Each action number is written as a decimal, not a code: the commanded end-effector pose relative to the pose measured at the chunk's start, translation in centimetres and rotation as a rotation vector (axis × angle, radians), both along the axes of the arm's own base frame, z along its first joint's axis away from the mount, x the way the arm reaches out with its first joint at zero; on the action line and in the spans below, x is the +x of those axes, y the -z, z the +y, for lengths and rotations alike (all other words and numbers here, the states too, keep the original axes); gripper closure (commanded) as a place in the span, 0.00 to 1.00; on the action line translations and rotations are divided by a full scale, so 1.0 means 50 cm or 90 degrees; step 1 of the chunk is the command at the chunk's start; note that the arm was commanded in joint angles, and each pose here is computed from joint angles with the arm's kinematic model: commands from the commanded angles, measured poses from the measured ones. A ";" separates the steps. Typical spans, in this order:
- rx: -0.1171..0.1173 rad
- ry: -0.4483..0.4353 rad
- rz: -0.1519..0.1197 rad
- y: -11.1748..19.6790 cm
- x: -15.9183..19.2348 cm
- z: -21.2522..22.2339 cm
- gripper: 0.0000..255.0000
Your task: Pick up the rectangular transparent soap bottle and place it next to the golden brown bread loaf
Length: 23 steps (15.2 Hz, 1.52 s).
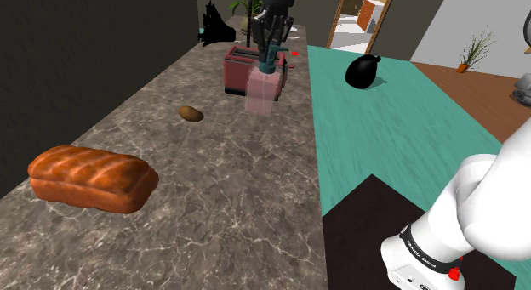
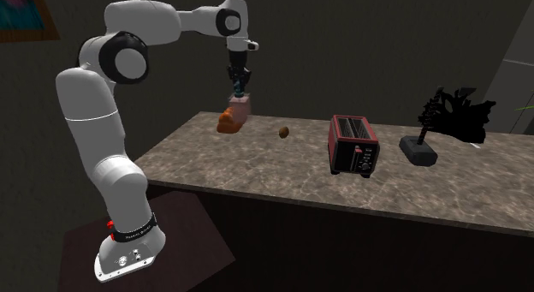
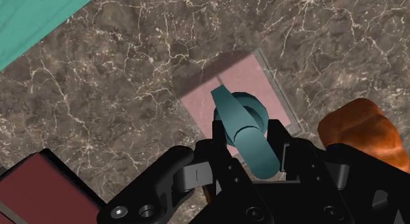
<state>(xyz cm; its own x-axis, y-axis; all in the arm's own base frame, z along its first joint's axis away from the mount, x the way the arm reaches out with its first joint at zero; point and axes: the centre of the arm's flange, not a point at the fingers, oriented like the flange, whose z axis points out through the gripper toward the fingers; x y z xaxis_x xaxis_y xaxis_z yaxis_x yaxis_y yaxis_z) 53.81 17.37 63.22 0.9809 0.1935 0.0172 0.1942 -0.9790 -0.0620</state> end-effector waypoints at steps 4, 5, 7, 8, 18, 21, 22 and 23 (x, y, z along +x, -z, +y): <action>0.000 0.001 0.000 0.012 -0.016 0.127 1.00; 0.000 0.001 0.000 0.015 -0.020 0.153 1.00; 0.000 0.001 0.000 0.021 -0.027 0.205 1.00; 0.000 0.001 0.000 0.024 -0.030 0.231 1.00; 0.000 0.001 0.000 0.052 -0.065 0.491 1.00; 0.000 0.001 0.000 0.061 -0.075 0.569 1.00; 0.000 0.001 0.000 0.064 -0.079 0.595 1.00; 0.000 0.001 0.000 0.067 -0.082 0.621 1.00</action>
<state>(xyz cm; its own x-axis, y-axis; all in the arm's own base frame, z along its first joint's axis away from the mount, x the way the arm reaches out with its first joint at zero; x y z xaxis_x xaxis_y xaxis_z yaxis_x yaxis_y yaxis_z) 49.86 47.21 60.04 0.9809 0.1936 0.0168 0.1942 -0.9790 -0.0620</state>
